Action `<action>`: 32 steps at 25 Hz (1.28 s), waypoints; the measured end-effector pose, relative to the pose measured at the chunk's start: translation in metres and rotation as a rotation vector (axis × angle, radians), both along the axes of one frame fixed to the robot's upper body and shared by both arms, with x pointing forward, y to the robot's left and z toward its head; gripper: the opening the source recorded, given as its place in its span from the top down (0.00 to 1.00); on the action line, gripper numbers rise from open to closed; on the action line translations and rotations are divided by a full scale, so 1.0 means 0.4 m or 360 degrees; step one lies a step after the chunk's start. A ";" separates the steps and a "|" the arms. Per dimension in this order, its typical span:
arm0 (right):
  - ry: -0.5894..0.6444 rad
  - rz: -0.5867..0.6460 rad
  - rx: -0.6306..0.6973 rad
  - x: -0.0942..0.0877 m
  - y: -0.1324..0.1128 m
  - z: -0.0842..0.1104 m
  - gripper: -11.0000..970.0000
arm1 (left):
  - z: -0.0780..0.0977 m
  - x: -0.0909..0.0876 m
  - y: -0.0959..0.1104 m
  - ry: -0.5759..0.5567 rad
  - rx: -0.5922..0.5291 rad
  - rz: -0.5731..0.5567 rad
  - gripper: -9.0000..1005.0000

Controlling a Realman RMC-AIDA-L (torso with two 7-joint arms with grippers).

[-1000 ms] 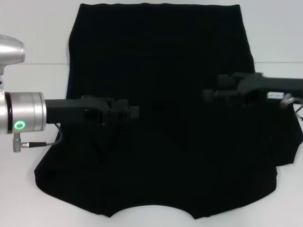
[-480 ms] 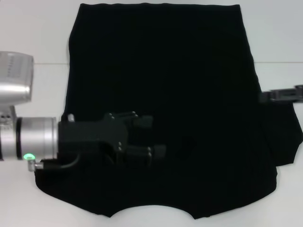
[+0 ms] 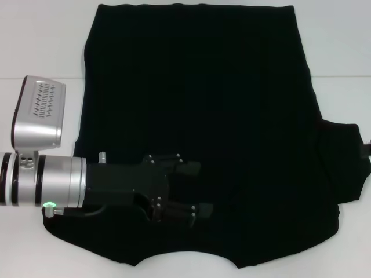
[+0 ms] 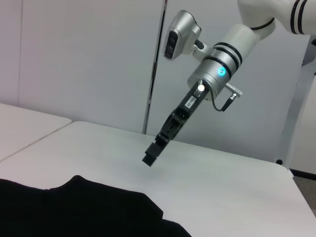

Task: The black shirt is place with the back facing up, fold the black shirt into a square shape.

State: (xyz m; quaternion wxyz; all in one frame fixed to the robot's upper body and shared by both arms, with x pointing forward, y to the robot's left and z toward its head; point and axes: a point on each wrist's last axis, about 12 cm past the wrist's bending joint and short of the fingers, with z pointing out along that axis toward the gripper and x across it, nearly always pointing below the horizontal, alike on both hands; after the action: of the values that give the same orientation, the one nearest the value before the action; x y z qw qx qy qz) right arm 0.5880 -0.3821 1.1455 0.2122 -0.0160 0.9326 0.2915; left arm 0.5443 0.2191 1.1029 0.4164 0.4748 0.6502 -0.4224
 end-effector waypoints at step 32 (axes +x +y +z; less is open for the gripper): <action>0.0125 -0.0069 -0.0111 0.020 0.060 -0.118 0.21 | -0.009 0.033 -0.027 -0.0028 0.0124 0.0023 0.10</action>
State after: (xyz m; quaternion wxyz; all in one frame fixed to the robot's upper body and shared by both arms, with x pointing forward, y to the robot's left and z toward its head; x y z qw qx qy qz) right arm 0.5959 -0.3580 1.0985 0.1811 0.0081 0.9499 0.2545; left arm 0.5575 0.2081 1.0994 0.4064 0.4895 0.6659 -0.3895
